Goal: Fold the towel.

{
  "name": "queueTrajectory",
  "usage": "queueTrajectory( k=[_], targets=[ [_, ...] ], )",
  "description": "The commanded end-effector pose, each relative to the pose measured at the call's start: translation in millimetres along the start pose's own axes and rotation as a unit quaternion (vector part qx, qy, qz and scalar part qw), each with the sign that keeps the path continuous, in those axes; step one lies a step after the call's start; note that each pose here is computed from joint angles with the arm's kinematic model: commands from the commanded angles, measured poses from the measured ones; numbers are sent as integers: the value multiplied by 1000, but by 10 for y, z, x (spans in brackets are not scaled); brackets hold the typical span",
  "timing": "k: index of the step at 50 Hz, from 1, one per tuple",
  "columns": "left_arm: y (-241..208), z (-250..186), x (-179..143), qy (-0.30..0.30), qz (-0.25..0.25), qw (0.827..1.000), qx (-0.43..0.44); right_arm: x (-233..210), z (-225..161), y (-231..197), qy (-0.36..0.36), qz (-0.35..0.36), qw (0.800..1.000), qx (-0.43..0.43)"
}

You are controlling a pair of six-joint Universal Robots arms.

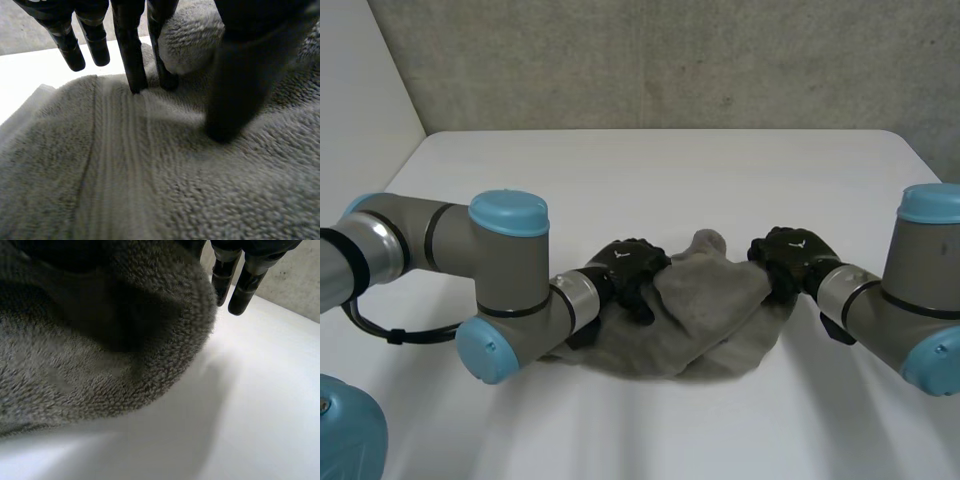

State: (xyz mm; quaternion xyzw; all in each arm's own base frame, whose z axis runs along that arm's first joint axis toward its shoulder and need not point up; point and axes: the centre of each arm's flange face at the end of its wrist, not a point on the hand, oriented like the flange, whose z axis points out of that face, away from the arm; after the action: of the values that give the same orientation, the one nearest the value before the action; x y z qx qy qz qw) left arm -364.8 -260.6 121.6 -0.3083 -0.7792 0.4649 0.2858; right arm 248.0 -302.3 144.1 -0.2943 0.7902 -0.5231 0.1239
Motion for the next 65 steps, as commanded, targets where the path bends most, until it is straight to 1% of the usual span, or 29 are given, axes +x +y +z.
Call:
queueTrajectory(
  k=[1, 9, 16, 19, 23, 24, 26, 27, 28, 29, 30, 31, 32, 33, 34, 36, 38, 39, 42, 43, 44, 45, 47, 48, 50, 51, 55, 58, 65],
  targets=[
    [-171, -167, 73, -1, -3, 1000, 3, 136, -291, -251, 4, -13, 1000, 25],
    [-418, -405, 92, -11, 2, 1000, 21, -23, -574, -256, -76, -80, 994, -5],
    [-364, -340, 50, -15, 3, 1000, 17, -63, -468, -162, -99, -137, 985, -17],
    [-333, -203, -42, -31, 3, 999, 23, -83, -356, -247, -103, -167, 981, 2],
    [-524, -130, -189, -67, 12, 995, 68, -58, -176, -707, -62, -211, 970, 100],
    [-674, -120, -281, -89, 17, 991, 101, -58, -176, -709, -62, -211, 970, 100],
    [-886, -143, -364, -111, 24, 983, 144, 32, -190, -1238, 17, -229, 952, 202],
    [-1174, -237, -418, -132, 35, 971, 198, 32, -191, -1241, 18, -229, 952, 203],
    [-1503, -404, -437, -150, 46, 953, 260, 74, -310, -1602, 67, -229, 932, 273],
    [-1506, -405, -437, -150, 46, 953, 261, 145, -499, -1949, 118, -222, 904, 346],
    [-1821, -609, -436, -165, 55, 930, 324, 146, -501, -1952, 119, -222, 904, 347],
    [-2116, -858, -403, -173, 66, 904, 384, 170, -698, -2209, 149, -210, 877, 407],
    [-2119, -860, -402, -173, 66, 904, 385, 139, -872, -2365, 159, -202, 856, 448],
    [-2293, -1049, -354, -173, 74, 886, 423, 139, -874, -2367, 159, -202, 856, 449],
    [-2295, -1051, -354, -173, 74, 886, 424, 101, -977, -2408, 152, -199, 851, 462],
    [-2450, -1372, -248, -171, 87, 860, 472, 88, -1027, -2387, 146, -198, 854, 459],
    [-2445, -1483, -212, -173, 92, 853, 483, 40, -1038, -2317, 134, -198, 862, 448],
    [-2386, -1549, -188, -176, 97, 851, 485, -12, -1017, -2183, 119, -199, 875, 425],
    [-2291, -1578, -173, -181, 105, 853, 478, -105, -963, -1879, 86, -196, 902, 376],
    [-2167, -1570, -177, -187, 114, 858, 465, -106, -963, -1877, 86, -196, 902, 376],
    [-1987, -1518, -202, -197, 122, 868, 438, -120, -923, -1719, 72, -193, 914, 349],
    [-1985, -1518, -202, -197, 123, 869, 438, -142, -886, -1544, 57, -190, 926, 322],
    [-1536, -1390, -293, -212, 146, 895, 363, -203, -856, -1348, 36, -189, 936, 294],
    [-1534, -1389, -293, -212, 146, 895, 363, -276, -838, -1114, 10, -189, 947, 260],
    [-1074, -1305, -308, -204, 171, 919, 291, -362, -844, -876, -18, -194, 954, 226],
    [-1072, -1305, -308, -204, 172, 919, 290, -461, -871, -657, -47, -203, 958, 195],
    [-639, -1276, -265, -179, 173, 941, 230, -649, -969, -270, -103, -229, 959, 129],
    [-518, -1253, -240, -172, 170, 947, 212, -779, -1094, -27, -145, -254, 954, 71],
    [-412, -1095, -258, -161, 161, 957, 180, -790, -1152, -86, -151, -257, 953, 53]
  ],
)
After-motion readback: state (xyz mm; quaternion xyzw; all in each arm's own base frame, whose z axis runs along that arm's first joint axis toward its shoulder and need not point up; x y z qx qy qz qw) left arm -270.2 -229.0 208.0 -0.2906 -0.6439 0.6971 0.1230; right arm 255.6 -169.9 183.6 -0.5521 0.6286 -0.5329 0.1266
